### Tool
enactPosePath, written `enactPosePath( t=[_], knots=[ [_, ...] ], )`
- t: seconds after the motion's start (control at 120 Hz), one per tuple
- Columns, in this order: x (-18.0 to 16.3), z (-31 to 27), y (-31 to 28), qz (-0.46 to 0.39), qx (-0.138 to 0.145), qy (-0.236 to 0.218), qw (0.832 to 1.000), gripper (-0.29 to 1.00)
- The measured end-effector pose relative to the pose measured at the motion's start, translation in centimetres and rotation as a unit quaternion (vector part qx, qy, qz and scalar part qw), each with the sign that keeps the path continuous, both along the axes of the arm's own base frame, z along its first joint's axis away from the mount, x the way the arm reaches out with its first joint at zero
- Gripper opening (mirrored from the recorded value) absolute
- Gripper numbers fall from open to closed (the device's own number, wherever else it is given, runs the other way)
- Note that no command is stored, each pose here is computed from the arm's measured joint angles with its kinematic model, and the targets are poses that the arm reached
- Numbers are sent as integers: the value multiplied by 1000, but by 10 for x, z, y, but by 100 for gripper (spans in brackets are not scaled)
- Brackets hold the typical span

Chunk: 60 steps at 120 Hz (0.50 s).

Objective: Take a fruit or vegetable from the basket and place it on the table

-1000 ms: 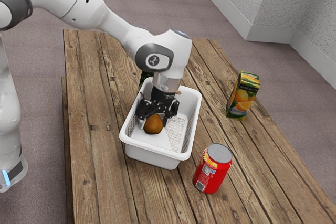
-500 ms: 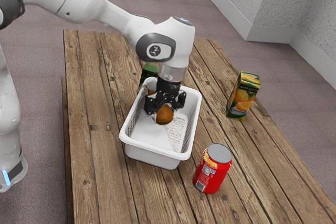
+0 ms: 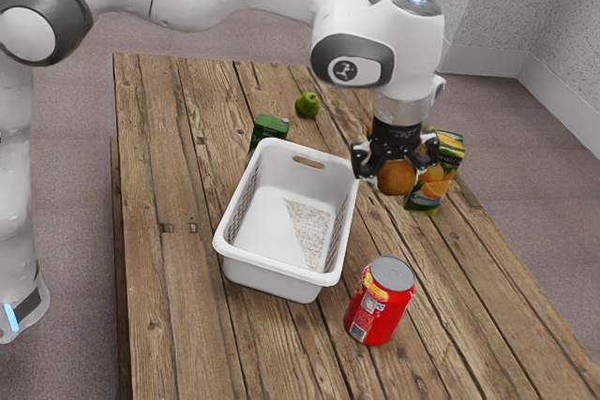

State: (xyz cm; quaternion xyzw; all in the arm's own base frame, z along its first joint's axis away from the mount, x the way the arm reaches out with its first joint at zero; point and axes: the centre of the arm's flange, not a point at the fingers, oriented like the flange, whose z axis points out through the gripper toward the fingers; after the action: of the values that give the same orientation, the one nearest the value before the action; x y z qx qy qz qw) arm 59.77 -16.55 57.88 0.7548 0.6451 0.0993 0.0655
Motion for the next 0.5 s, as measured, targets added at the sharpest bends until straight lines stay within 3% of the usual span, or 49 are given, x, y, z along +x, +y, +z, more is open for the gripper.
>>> enactPosePath(
  t=[0.133, 0.217, 0.292, 0.5],
  knots=[
    [23, -12, -17, -20, 7, -2, 1000, 18],
    [25, -15, -22, -26, 10, -7, 1000, 40],
    [26, -16, -24, -28, 12, -12, 999, 52],
    [28, -17, -25, -29, 13, -22, 999, 66]
  ],
)
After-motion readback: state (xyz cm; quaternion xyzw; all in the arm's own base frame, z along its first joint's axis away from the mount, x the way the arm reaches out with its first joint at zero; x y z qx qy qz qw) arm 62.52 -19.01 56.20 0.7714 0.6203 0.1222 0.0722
